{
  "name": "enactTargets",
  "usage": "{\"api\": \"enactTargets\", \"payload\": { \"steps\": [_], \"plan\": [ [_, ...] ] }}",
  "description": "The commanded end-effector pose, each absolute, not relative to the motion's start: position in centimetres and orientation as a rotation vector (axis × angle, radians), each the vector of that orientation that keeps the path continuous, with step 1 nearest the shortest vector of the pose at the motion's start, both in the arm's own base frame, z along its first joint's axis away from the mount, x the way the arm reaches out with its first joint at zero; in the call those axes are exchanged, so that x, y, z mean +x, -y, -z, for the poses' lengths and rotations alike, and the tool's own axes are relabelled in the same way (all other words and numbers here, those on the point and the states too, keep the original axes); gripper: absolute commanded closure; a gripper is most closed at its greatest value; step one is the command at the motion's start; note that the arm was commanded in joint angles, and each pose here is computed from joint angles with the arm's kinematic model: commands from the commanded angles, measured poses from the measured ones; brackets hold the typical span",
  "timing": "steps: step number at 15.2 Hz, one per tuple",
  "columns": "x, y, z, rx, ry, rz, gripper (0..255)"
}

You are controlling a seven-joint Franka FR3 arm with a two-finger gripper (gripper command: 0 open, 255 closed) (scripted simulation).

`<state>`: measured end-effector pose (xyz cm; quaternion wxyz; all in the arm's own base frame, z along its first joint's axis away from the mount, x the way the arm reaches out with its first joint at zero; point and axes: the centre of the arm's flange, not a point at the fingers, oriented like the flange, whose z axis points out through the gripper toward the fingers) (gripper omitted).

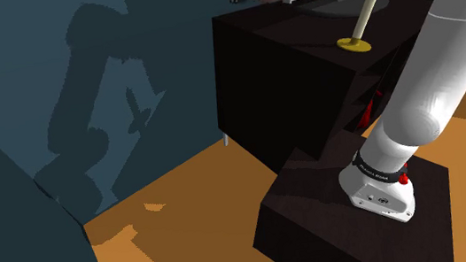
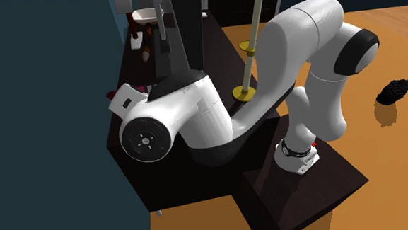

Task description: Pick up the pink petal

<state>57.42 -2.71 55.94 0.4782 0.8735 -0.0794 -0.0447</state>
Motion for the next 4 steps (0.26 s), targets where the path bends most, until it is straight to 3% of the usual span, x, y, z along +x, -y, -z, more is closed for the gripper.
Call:
{"api": "enactTargets", "payload": {
  "steps": [1,4],
  "plan": [
    [57.45,2.7,-56.99,2.133,0.194,0.109,255],
    [57.45,2.7,-57.6,2.133,0.194,0.109,255]
  ]
}}
